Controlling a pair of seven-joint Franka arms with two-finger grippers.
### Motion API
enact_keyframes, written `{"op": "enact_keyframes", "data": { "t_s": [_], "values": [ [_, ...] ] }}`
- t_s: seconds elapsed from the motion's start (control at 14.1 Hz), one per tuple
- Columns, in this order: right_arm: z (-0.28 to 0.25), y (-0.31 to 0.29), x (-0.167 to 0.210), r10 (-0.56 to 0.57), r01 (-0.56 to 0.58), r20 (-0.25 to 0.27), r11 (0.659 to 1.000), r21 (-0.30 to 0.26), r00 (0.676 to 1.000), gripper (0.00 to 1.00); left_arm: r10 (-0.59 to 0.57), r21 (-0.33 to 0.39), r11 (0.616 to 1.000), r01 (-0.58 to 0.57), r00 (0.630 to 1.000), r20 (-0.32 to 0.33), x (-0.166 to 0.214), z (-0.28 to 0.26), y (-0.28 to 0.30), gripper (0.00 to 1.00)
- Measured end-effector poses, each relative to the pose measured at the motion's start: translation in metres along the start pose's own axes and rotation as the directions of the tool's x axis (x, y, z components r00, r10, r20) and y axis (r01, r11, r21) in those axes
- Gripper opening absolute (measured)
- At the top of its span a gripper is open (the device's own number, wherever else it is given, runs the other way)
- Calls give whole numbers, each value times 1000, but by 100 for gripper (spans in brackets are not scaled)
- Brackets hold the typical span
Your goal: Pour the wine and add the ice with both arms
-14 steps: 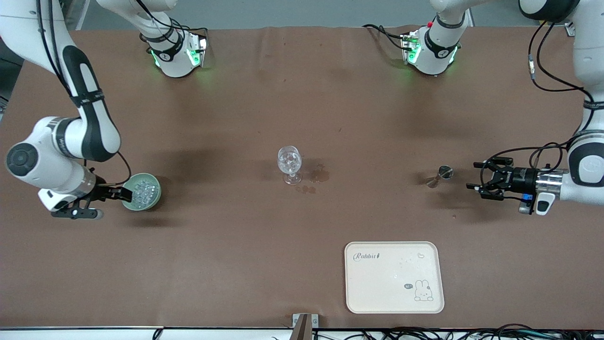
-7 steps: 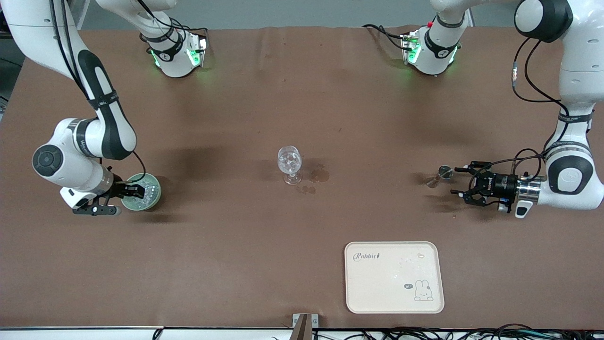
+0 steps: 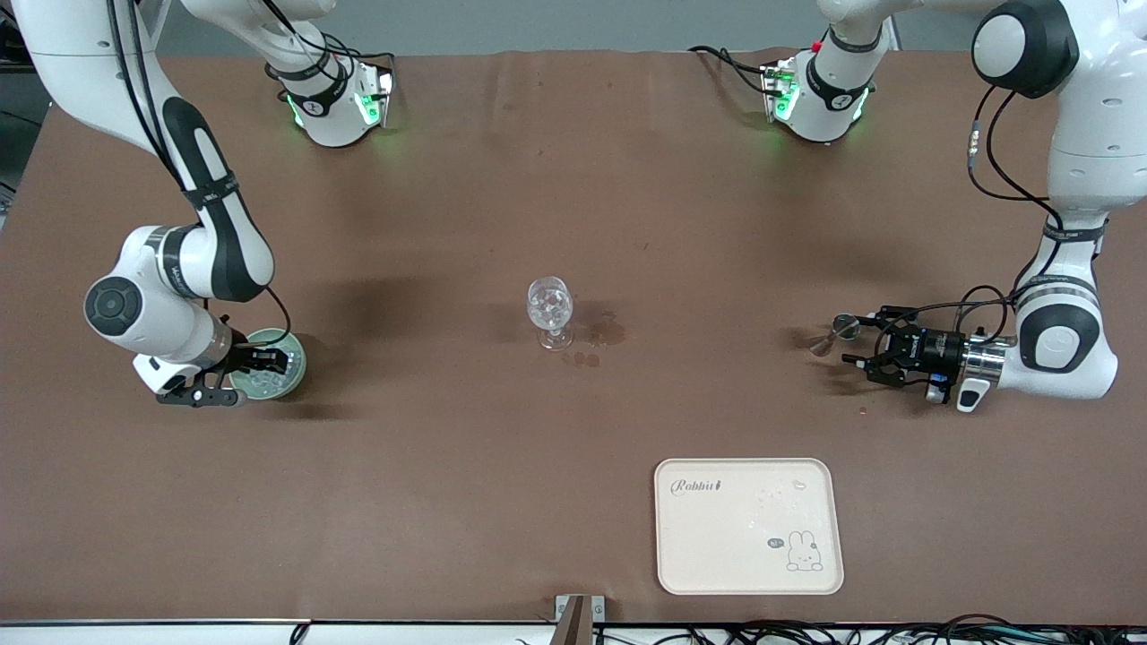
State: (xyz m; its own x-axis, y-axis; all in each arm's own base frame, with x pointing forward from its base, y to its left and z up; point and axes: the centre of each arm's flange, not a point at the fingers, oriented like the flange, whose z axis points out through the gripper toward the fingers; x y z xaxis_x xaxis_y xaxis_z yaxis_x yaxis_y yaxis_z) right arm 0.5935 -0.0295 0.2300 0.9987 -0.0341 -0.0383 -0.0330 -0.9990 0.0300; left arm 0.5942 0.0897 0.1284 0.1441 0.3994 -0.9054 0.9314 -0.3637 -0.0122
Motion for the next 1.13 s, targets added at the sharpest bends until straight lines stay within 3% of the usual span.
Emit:
{"op": "enact_keyframes", "data": {
  "t_s": [0.21,0.28,0.5,0.64,0.85,1.13],
  "values": [
    [9,0,-7,2,-2,-1,1000,-1,1000,61,-4,4,1000,4,1000,15,5,7,-1,75],
    [10,0,-7,2,-2,-1,1000,-1,1000,55,-5,6,1000,4,1000,21,6,9,-1,74],
    [9,2,-6,8,-8,-9,1000,-2,1000,22,-3,18,1000,2,999,38,4,13,0,69],
    [6,5,-4,12,-13,-16,1000,-2,1000,23,-3,22,1000,2,999,42,4,15,0,61],
    [-13,7,2,16,-16,-37,1000,-1,999,23,-7,23,1000,6,999,49,6,19,-1,58],
    [-94,14,10,28,-28,-38,1000,10,999,23,-11,16,1000,10,998,60,8,22,0,52]
  ]
}}
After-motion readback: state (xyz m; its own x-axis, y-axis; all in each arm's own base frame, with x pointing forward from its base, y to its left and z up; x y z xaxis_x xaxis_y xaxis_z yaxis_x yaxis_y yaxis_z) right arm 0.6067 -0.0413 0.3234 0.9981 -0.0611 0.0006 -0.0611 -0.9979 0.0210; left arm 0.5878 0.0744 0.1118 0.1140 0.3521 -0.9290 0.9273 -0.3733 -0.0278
